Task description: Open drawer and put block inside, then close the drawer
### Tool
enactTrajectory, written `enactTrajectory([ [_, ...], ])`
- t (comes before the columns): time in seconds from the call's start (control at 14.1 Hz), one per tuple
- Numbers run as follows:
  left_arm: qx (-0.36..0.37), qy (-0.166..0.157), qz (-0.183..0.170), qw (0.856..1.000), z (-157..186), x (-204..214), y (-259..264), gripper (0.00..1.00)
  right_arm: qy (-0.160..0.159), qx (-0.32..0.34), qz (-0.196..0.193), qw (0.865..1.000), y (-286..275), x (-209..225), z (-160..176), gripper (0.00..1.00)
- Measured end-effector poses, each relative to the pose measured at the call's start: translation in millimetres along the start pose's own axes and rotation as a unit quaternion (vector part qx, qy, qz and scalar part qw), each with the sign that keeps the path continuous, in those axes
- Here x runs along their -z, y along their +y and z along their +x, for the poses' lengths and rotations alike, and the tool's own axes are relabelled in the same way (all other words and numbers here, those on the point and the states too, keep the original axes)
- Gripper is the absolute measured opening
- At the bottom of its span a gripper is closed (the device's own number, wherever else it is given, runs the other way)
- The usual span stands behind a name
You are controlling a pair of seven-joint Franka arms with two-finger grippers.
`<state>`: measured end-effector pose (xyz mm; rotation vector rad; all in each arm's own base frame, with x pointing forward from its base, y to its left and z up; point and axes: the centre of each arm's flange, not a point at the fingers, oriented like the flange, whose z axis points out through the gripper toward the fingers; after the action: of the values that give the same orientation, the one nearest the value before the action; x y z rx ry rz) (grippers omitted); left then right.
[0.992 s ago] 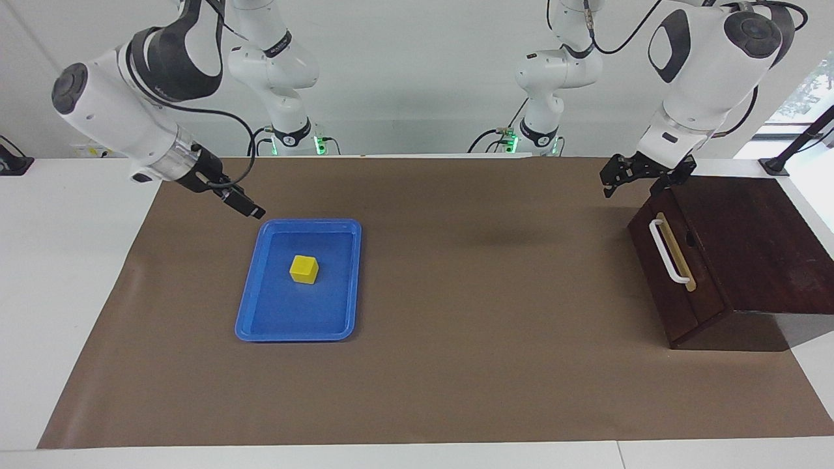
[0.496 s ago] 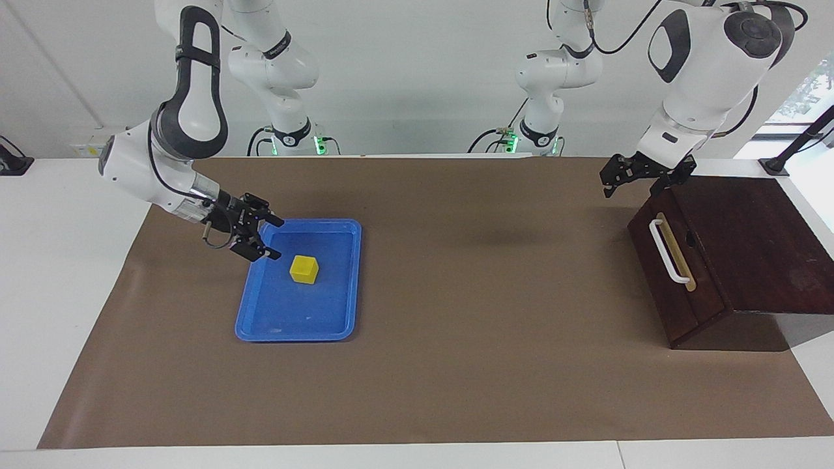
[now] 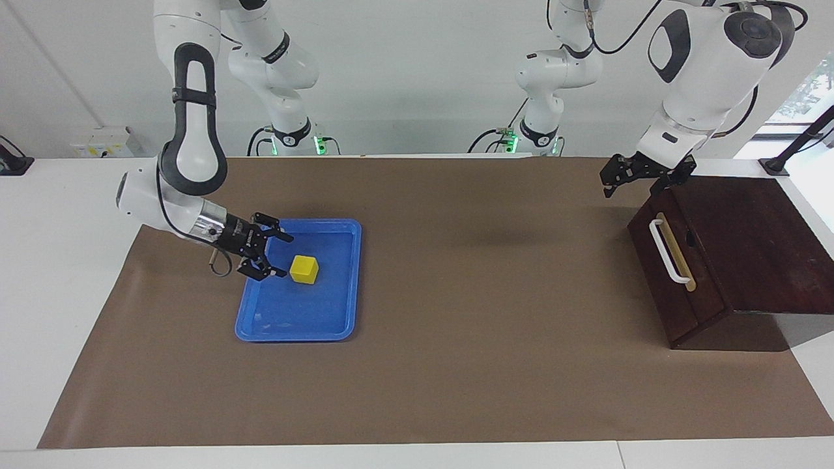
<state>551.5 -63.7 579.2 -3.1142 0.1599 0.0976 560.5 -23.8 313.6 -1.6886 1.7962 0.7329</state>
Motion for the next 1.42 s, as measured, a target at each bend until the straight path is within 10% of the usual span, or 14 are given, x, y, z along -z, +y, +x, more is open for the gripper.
enactTrajectory([
  [1.42,0.0,0.0,0.0,1.0,0,0,0,1.0,-0.019,0.004,0.046,0.999,15,-39,27,1.0],
])
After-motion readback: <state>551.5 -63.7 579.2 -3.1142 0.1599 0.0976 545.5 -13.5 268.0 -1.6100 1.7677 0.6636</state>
